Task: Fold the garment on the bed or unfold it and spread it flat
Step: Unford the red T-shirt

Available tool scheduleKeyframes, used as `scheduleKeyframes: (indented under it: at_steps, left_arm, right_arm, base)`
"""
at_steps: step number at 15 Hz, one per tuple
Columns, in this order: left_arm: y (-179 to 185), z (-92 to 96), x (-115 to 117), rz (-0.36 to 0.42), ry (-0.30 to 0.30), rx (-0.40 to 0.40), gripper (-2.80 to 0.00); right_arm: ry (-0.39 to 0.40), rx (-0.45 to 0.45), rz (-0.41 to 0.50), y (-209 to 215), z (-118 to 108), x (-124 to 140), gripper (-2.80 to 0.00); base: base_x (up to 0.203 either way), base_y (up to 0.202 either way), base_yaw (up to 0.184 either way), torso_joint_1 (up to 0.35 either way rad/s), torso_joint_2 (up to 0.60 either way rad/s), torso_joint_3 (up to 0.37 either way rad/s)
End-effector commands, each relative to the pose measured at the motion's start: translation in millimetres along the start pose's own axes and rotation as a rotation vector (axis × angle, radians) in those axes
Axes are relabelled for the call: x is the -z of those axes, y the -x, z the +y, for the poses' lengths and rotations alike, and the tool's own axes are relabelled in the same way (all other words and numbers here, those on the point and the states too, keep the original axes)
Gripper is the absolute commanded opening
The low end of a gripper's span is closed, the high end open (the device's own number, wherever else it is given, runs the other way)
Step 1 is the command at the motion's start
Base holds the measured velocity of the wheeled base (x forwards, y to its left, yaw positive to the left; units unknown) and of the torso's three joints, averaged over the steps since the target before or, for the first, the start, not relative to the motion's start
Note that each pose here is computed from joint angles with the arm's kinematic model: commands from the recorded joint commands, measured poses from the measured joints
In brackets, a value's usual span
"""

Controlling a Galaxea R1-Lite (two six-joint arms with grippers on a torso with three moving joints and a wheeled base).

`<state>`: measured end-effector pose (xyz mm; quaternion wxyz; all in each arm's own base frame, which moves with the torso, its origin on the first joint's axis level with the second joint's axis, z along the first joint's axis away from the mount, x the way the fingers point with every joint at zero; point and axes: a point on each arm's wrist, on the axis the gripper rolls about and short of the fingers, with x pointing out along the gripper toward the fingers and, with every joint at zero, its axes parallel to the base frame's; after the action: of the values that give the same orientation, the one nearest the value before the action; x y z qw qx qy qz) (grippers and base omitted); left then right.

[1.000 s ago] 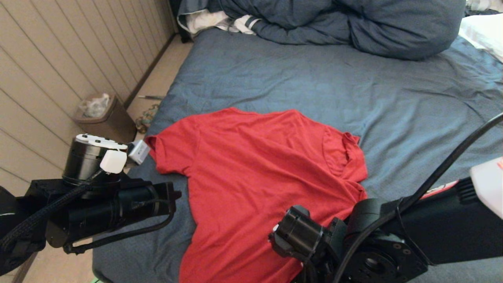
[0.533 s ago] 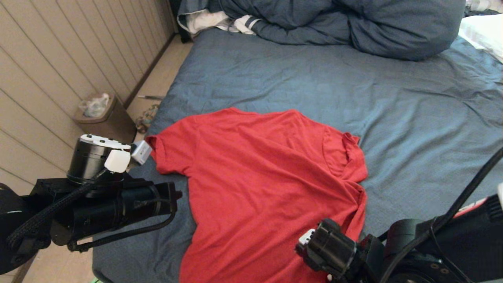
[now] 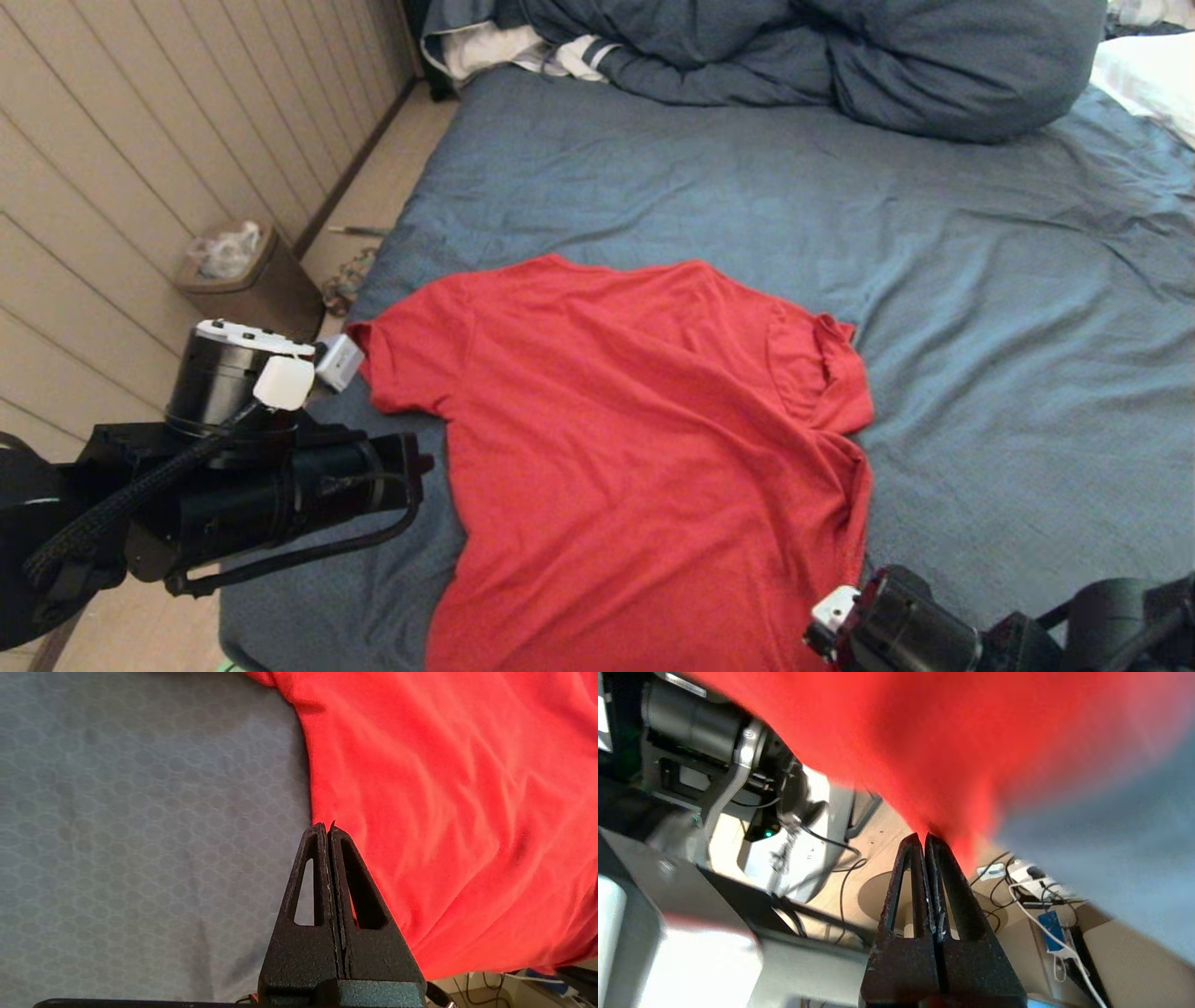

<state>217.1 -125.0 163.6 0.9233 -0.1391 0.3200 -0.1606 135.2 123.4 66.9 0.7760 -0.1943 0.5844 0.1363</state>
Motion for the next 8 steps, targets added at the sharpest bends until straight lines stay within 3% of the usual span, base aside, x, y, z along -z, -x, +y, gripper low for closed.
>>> scheduleKeyframes:
  at_steps: [1,5,8]
  left_arm:
    - [0.0,-0.3,-0.5,-0.003,0.004,0.002,-2.80]
    - [0.0,-0.5,-0.7,-0.002,0.004,0.002,-2.80]
    - [1.4,-3.1,-8.6,-0.028,0.007,0.007,-2.80]
  right_arm:
    - [-0.022,-0.012,-0.034,11.8,-10.6,22.2,-2.80]
    - [-0.025,-0.013,-0.034,13.2,-13.2,30.3,-2.80]
    - [-0.093,-0.040,-0.206,41.4,-23.3,22.4,-2.80]
  base:
    - [0.000,0.000,0.000,0.000,0.00,0.000]
    - [0.000,0.000,0.000,0.000,0.00,0.000]
    - [0.000,0.000,0.000,0.000,0.00,0.000]
